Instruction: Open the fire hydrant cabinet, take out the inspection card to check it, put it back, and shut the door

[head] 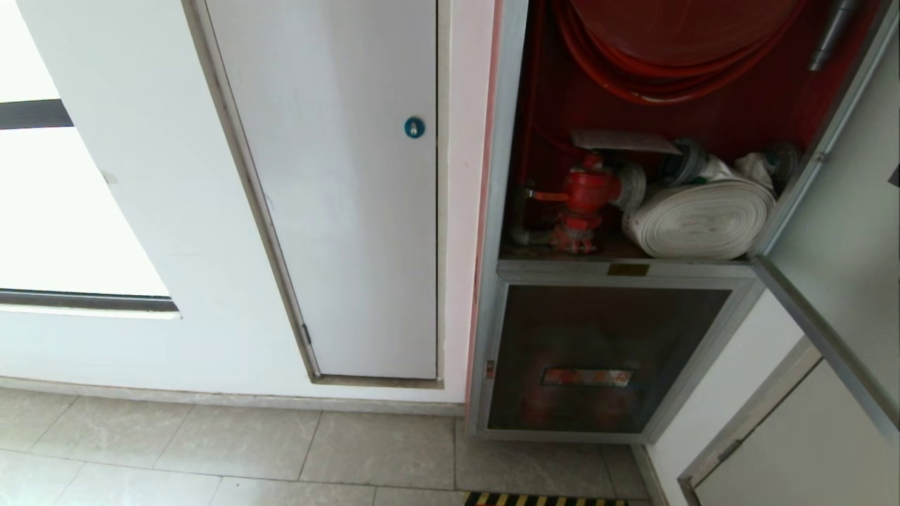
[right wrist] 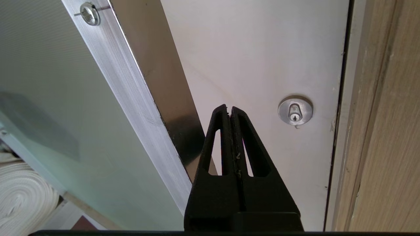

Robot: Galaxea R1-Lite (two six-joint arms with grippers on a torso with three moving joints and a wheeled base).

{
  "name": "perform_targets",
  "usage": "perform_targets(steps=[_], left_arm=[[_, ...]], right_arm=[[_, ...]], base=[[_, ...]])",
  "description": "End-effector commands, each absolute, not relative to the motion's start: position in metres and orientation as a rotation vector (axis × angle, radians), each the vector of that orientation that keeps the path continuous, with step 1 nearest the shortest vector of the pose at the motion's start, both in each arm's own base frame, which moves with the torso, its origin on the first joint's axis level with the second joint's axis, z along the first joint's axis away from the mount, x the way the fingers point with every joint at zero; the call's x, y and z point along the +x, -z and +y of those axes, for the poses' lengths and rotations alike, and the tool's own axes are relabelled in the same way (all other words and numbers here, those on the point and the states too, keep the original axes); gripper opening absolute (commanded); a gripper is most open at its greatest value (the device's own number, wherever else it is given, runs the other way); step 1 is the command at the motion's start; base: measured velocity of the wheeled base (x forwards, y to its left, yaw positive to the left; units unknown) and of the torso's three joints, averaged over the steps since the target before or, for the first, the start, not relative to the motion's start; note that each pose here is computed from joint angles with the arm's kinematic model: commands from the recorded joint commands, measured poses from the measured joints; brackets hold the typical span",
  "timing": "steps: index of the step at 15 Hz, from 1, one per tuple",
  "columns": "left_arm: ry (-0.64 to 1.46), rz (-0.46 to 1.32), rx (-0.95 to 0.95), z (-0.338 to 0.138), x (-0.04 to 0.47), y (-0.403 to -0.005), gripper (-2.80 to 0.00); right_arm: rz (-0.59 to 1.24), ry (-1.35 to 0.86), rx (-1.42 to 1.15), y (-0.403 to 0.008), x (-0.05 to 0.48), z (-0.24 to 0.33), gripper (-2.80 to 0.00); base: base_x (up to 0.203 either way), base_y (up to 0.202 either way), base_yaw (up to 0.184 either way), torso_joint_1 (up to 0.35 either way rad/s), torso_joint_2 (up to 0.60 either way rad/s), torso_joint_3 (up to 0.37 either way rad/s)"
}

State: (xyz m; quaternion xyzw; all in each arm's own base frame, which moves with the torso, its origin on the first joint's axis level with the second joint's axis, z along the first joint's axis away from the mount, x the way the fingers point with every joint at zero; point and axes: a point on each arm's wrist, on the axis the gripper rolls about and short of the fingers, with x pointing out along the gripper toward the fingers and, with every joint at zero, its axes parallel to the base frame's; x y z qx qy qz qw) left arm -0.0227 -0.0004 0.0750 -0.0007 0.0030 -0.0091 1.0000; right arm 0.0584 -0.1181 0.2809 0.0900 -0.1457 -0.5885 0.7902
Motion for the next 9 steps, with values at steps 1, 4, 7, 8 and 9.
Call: perform_targets(steps=[1, 4, 7, 8, 9], left_arm=[[0.018, 0.006, -0.002, 0.000, -0.023, -0.075, -2.80], [0.018, 0.006, -0.002, 0.000, -0.023, -0.075, -2.80], [0.018, 0.006, -0.002, 0.000, -0.023, -0.075, -2.80], [0.018, 0.006, -0.002, 0.000, -0.023, -0.075, -2.80], [0.018, 0.006, -0.002, 0.000, -0.023, -0.075, -2.80]], right_arm=[[-0.326, 1.258, 0.189, -0.282, 0.057, -0.114, -2.80], [-0.332, 1.193, 0.184, -0.281, 0.054, -0.103, -2.80], [-0.323, 1.153, 0.188, -0.277, 0.053, -0.097, -2.80], [-0.322, 1.138, 0.188, -0.277, 0.054, -0.094, -2.80], [-0.322, 1.118, 0.189, -0.276, 0.054, -0.091, -2.80]], base=[[0.000, 0.000, 0.000, 0.000, 0.00, 0.000], [0.000, 0.000, 0.000, 0.000, 0.00, 0.000], [0.000, 0.000, 0.000, 0.000, 0.00, 0.000], [0.000, 0.000, 0.000, 0.000, 0.00, 0.000], [0.000, 0.000, 0.000, 0.000, 0.00, 0.000]])
